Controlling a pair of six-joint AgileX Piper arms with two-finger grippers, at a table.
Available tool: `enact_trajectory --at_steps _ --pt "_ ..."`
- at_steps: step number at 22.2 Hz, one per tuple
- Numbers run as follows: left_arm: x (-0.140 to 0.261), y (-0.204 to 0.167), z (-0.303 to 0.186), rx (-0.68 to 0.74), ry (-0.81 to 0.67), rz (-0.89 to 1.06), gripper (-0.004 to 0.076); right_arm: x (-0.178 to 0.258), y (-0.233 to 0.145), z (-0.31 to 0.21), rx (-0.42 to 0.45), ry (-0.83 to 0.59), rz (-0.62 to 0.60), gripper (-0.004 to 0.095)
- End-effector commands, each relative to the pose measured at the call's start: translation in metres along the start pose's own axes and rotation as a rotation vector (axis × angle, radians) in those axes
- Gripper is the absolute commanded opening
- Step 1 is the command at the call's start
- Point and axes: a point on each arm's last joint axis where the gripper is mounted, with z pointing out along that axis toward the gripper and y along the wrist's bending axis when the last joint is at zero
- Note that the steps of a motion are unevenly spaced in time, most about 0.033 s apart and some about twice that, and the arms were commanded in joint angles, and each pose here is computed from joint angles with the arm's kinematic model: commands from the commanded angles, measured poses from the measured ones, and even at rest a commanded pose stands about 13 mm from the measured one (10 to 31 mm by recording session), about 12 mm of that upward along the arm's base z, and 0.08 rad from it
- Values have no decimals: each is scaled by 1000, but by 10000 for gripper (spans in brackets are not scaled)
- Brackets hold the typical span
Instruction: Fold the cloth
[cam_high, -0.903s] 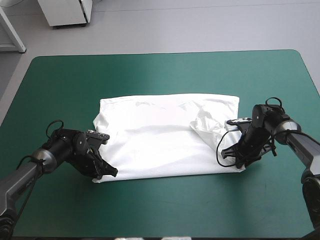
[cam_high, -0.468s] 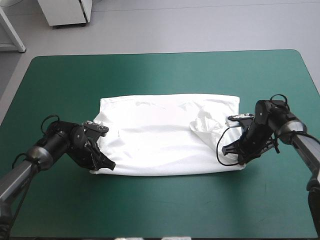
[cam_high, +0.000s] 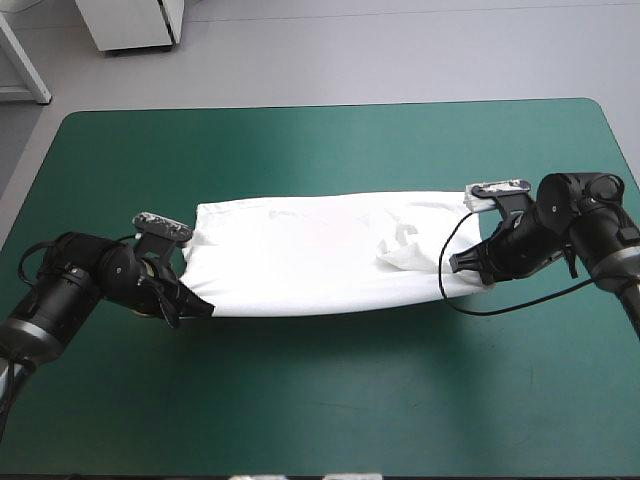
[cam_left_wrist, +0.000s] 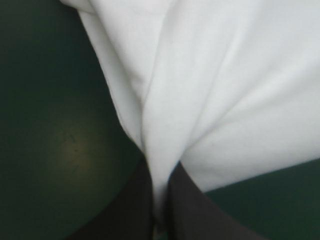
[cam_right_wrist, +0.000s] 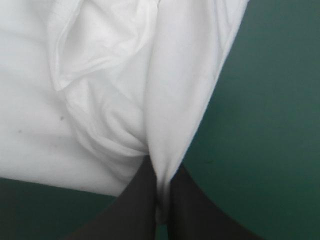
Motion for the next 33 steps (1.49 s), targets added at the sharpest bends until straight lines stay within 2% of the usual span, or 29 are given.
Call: enact_trajectory --at_steps 1,5,7,13,17,23,29,30,32,33 --pt "-17 7 -36 -81 -159 -2 -9 -8 1 -30 31 -103 -19 -13" --pt "-45 17 -55 -186 -329 -11 -9 -33 -6 -39 113 -196 -38 -13" --pt "-57 21 -52 -218 -358 -6 -9 -45 -9 -35 131 -224 -37 -13" --pt "-104 25 3 -247 -363 35 -9 -104 -18 0 148 -302 -43 -13" --pt "-118 29 39 -248 -349 50 -9 -129 -26 43 142 -265 -36 -13" --pt "-128 34 91 -257 -274 88 -9 -140 -32 101 101 -175 -35 -13" --pt "-128 35 106 -254 -242 81 -3 -144 -31 98 99 -189 -91 -9" --pt "-128 35 104 -257 -235 81 9 -145 -30 95 91 -186 -88 2" --pt "-130 40 90 -309 -181 83 141 -147 -25 80 60 -167 -104 125" --pt "-131 41 86 -319 -175 80 176 -147 -25 78 57 -167 -101 158"
